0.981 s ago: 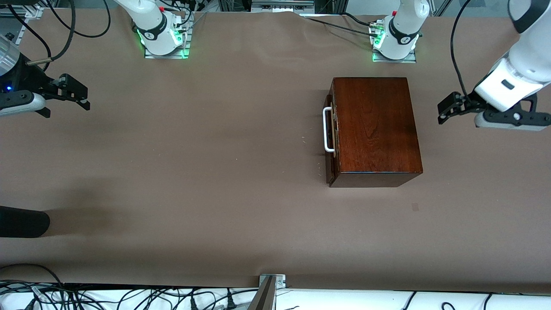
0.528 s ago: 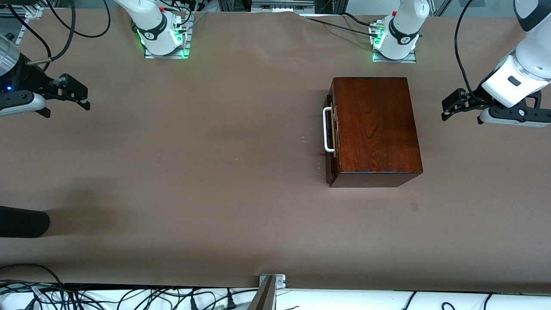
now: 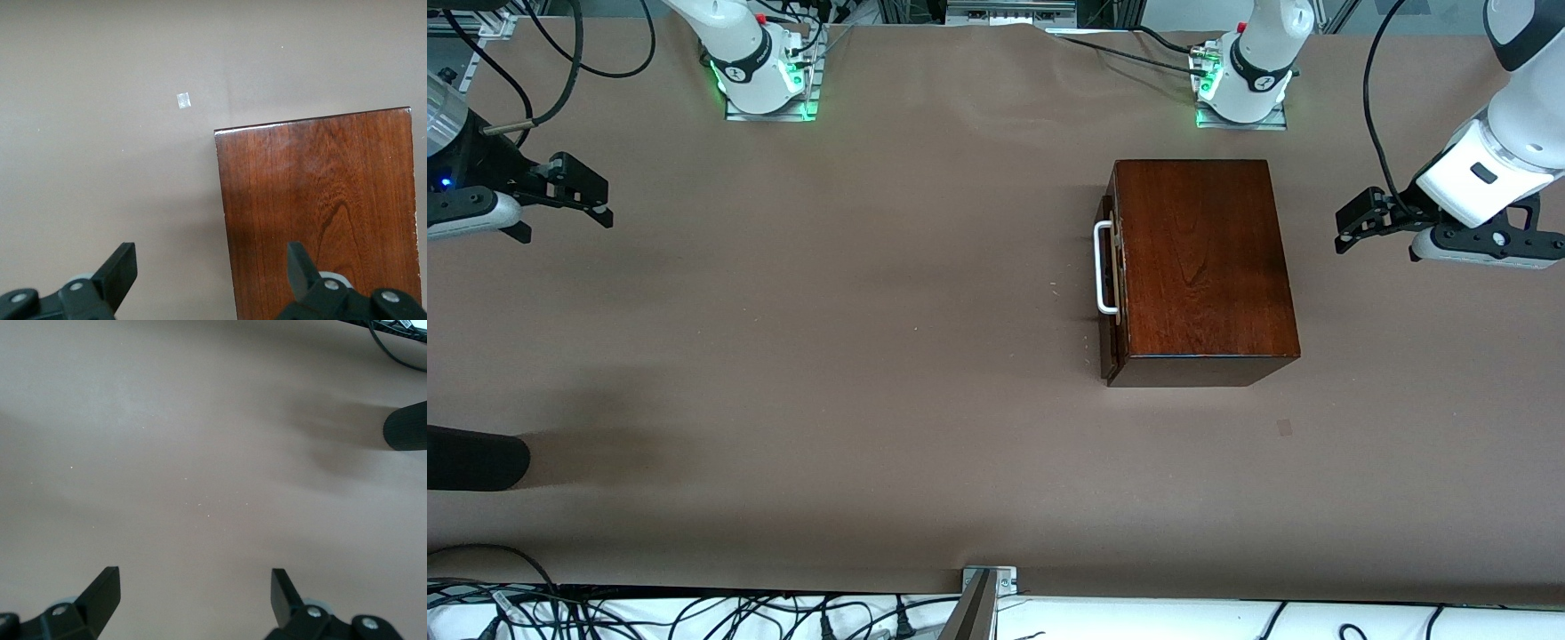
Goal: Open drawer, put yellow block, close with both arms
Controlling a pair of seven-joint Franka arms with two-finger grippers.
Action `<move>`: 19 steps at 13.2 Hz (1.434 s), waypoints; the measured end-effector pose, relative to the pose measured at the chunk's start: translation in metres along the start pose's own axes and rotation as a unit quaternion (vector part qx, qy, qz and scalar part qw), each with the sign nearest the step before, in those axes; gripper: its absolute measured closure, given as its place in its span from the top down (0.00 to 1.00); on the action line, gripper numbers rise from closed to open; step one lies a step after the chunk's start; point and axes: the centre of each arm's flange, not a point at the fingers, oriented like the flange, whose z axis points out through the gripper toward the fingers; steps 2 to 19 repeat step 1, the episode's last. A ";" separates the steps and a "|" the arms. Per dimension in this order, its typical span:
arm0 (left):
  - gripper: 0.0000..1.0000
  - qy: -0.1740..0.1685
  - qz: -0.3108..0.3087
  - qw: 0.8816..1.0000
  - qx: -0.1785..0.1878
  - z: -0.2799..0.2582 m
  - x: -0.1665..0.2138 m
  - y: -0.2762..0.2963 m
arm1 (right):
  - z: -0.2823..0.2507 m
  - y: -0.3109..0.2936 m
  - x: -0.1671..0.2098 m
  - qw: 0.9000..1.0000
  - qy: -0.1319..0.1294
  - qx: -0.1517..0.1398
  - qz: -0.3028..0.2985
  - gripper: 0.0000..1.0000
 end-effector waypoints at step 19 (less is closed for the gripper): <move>1.00 0.000 0.000 1.000 0.000 0.000 0.000 0.000 | 0.000 0.000 0.000 1.000 0.000 0.000 0.000 1.00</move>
